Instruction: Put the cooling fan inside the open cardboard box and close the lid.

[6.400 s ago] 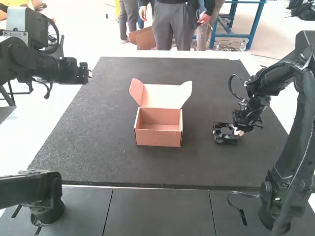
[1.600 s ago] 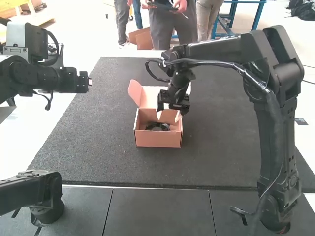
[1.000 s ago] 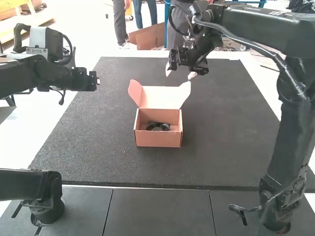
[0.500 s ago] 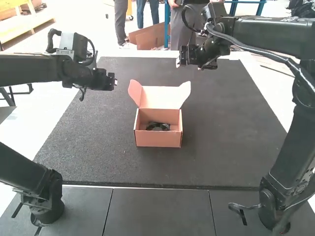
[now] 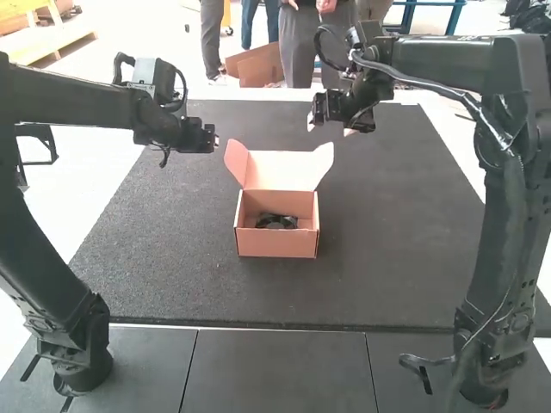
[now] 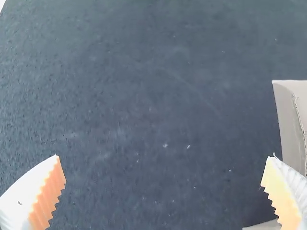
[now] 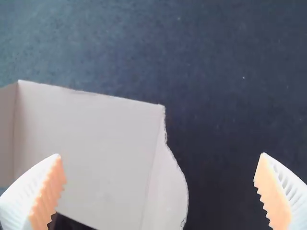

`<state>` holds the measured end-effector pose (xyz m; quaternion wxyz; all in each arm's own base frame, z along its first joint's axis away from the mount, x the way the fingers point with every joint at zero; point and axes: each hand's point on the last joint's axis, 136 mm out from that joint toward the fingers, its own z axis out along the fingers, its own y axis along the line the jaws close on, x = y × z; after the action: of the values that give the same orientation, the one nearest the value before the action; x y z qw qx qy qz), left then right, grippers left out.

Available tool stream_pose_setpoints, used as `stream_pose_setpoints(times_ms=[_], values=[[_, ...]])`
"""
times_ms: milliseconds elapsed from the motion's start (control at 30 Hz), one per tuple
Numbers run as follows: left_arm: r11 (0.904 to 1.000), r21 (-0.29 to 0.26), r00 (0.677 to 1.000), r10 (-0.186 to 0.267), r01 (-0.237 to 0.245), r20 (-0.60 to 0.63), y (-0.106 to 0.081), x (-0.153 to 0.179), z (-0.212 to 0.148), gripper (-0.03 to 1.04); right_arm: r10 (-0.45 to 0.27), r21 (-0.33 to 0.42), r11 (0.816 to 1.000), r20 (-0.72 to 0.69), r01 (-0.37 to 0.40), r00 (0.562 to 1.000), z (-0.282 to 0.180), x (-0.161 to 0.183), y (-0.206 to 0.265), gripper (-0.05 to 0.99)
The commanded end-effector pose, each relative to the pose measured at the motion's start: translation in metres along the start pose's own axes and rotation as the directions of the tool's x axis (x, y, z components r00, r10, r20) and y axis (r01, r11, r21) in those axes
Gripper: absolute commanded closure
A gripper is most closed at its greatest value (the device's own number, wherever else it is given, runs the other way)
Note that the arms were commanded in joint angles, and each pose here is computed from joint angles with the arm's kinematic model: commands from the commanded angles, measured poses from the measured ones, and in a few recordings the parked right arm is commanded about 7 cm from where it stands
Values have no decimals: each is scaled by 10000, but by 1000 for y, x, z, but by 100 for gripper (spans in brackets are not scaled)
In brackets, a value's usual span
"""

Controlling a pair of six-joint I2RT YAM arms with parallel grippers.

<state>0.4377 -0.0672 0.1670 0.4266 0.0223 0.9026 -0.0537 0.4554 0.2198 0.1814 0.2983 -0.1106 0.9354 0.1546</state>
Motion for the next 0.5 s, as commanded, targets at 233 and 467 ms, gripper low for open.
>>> stream_pose_setpoints(times_ms=[233, 467], values=[[9987, 516, 9999, 25, -31, 122, -15, -15, 7, 4, 630, -747, 9950, -542, -669, 9965, -5, 0, 1, 3], [9920, 1230, 9994, 295, -272, -170, -43, -5, 9, 4, 747, -1128, 9896, -1242, -888, 9894, -1, 10, 6, 3]])
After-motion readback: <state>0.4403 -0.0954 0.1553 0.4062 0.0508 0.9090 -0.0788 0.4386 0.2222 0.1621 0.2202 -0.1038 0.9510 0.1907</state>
